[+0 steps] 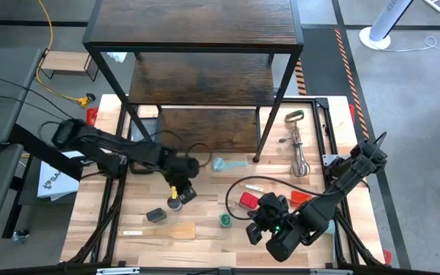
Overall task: Shelf spices
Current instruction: Move the purple seasoning bottle to the bottom center of the table
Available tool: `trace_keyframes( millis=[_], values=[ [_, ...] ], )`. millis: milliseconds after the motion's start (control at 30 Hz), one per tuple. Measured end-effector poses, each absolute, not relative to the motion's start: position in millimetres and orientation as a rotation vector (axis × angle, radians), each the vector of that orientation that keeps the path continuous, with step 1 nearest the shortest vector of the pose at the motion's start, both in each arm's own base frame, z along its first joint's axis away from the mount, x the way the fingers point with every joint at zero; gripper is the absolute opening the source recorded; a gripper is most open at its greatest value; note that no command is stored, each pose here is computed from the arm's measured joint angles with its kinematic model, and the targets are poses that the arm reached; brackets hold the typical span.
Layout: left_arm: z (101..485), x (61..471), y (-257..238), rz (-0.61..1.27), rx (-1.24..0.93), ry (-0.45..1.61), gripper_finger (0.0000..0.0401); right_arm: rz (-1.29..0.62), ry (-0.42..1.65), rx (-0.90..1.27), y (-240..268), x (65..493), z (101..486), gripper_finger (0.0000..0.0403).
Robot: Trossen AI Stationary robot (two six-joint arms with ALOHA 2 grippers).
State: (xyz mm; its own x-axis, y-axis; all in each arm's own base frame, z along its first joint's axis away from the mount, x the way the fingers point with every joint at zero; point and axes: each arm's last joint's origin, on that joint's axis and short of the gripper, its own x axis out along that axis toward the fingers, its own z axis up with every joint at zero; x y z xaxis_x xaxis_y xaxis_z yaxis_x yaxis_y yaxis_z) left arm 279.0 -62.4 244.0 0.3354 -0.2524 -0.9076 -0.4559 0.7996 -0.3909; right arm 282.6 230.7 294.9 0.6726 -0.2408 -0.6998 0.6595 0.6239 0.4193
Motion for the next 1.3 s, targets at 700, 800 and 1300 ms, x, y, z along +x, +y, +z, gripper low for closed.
trace_keyframes(
  millis=[700, 800, 1300],
  values=[
    [230.6, 295.1, -68.3, 0.132, -0.585, 1.261, 0.0, -0.56, 0.621, 0.725, 231.2, 283.2, 295.7, 0.0],
    [230.3, 294.3, -69.1, 0.135, -0.579, 1.267, 0.0, -0.559, 0.619, 0.727, 231.3, 283.4, 295.8, 0.0],
    [230.1, 291.8, -77.1, 0.114, -0.547, 1.275, 0.0, -0.552, 0.609, 0.708, 231.4, 284.1, 296.3, 0.0]
  ],
)
